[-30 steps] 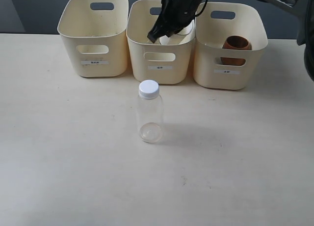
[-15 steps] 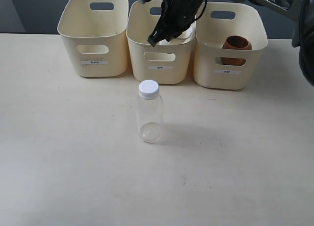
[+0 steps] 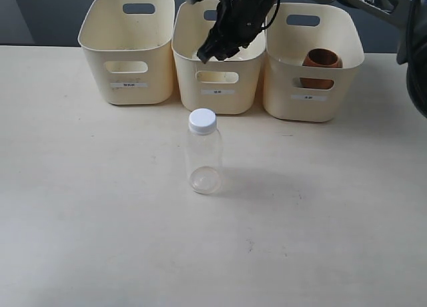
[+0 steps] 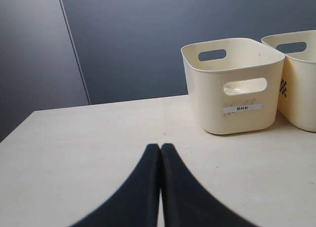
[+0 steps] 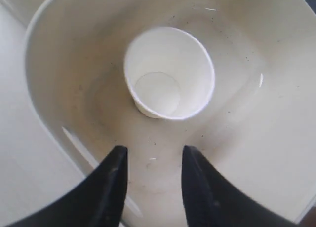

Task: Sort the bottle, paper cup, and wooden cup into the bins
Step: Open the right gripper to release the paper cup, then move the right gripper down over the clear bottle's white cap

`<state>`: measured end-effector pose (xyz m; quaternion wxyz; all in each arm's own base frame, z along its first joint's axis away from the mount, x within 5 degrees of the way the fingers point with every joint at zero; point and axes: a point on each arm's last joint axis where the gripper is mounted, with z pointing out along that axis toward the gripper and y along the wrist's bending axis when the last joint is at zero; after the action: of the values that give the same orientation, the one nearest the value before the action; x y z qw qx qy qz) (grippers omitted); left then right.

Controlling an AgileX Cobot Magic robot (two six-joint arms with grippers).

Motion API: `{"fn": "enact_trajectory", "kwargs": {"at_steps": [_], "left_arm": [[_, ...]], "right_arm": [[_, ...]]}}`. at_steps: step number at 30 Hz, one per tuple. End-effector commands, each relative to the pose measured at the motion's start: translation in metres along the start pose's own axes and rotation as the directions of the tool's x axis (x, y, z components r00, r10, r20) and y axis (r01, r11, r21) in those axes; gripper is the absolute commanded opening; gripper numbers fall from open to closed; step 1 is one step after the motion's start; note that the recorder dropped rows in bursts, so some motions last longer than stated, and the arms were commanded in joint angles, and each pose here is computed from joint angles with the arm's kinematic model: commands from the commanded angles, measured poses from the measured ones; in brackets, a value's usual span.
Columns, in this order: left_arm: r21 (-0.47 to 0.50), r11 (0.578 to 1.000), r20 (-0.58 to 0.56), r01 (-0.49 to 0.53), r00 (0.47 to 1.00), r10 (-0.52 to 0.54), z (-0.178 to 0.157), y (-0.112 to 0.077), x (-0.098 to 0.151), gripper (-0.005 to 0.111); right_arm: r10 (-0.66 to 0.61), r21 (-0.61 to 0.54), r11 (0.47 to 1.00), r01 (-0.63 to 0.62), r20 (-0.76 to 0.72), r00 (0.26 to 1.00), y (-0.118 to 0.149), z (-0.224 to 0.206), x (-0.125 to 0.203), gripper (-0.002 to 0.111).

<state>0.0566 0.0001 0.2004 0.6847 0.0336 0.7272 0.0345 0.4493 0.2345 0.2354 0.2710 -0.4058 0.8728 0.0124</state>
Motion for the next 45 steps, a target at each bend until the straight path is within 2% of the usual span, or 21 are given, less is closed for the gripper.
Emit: {"fn": "enact_trajectory", "kwargs": {"at_steps": [1,6,12,14,15,16,18,19,27,31,35,38,41,45], "left_arm": [[-0.002,1.0,0.012,-0.001,1.0,0.002,0.0,0.0,0.0,0.0],[-0.002,1.0,0.012,-0.001,1.0,0.002,0.0,0.0,0.0,0.0],[-0.002,1.0,0.012,-0.001,1.0,0.002,0.0,0.0,0.0,0.0],[-0.002,1.0,0.012,-0.001,1.0,0.002,0.0,0.0,0.0,0.0],[-0.002,1.0,0.012,-0.001,1.0,0.002,0.0,0.0,0.0,0.0],[-0.002,1.0,0.012,-0.001,1.0,0.002,0.0,0.0,0.0,0.0],[-0.002,1.0,0.012,-0.001,1.0,0.002,0.0,0.0,0.0,0.0],[-0.002,1.0,0.012,-0.001,1.0,0.002,0.0,0.0,0.0,0.0],[-0.002,1.0,0.012,-0.001,1.0,0.002,0.0,0.0,0.0,0.0],[-0.002,1.0,0.012,-0.001,1.0,0.002,0.0,0.0,0.0,0.0],[-0.002,1.0,0.012,-0.001,1.0,0.002,0.0,0.0,0.0,0.0],[-0.002,1.0,0.012,-0.001,1.0,0.002,0.0,0.0,0.0,0.0],[-0.002,1.0,0.012,-0.001,1.0,0.002,0.0,0.0,0.0,0.0],[-0.002,1.0,0.012,-0.001,1.0,0.002,0.0,0.0,0.0,0.0]], "right_arm": [[0.031,-0.045,0.999,-0.031,0.009,0.999,0.002,-0.017,-0.003,0.037],[0.037,-0.071,0.997,-0.037,0.001,0.999,0.003,-0.052,-0.006,0.037],[0.027,-0.324,0.946,-0.021,0.012,1.0,0.026,-0.092,-0.008,0.037],[0.046,-0.369,0.929,-0.03,0.036,0.998,0.03,-0.095,-0.01,0.037],[0.056,-0.387,0.921,-0.038,0.036,0.998,0.032,-0.094,-0.01,0.039],[0.061,-0.407,0.912,-0.048,0.019,0.998,0.039,-0.09,-0.009,0.046],[0.032,-0.414,0.909,-0.034,-0.014,0.999,0.051,-0.081,-0.006,0.062],[0.018,-0.409,0.912,-0.025,-0.022,1.0,0.053,-0.079,-0.006,0.063],[-0.038,-0.311,0.95,0.002,-0.109,0.993,0.08,-0.069,-0.007,0.062],[-0.067,-0.33,0.944,0.012,-0.155,0.986,0.093,-0.062,0.002,0.062],[-0.078,-0.318,0.948,0.02,-0.171,0.982,0.092,-0.069,0.009,0.062],[-0.068,-0.316,0.949,0.021,-0.137,0.988,0.091,-0.085,0.006,0.062],[-0.035,-0.363,0.932,0.001,-0.086,0.996,0.096,-0.107,0.002,0.062],[-0.03,-0.397,0.918,-0.011,-0.096,0.995,0.103,-0.111,0.009,0.068]]}}
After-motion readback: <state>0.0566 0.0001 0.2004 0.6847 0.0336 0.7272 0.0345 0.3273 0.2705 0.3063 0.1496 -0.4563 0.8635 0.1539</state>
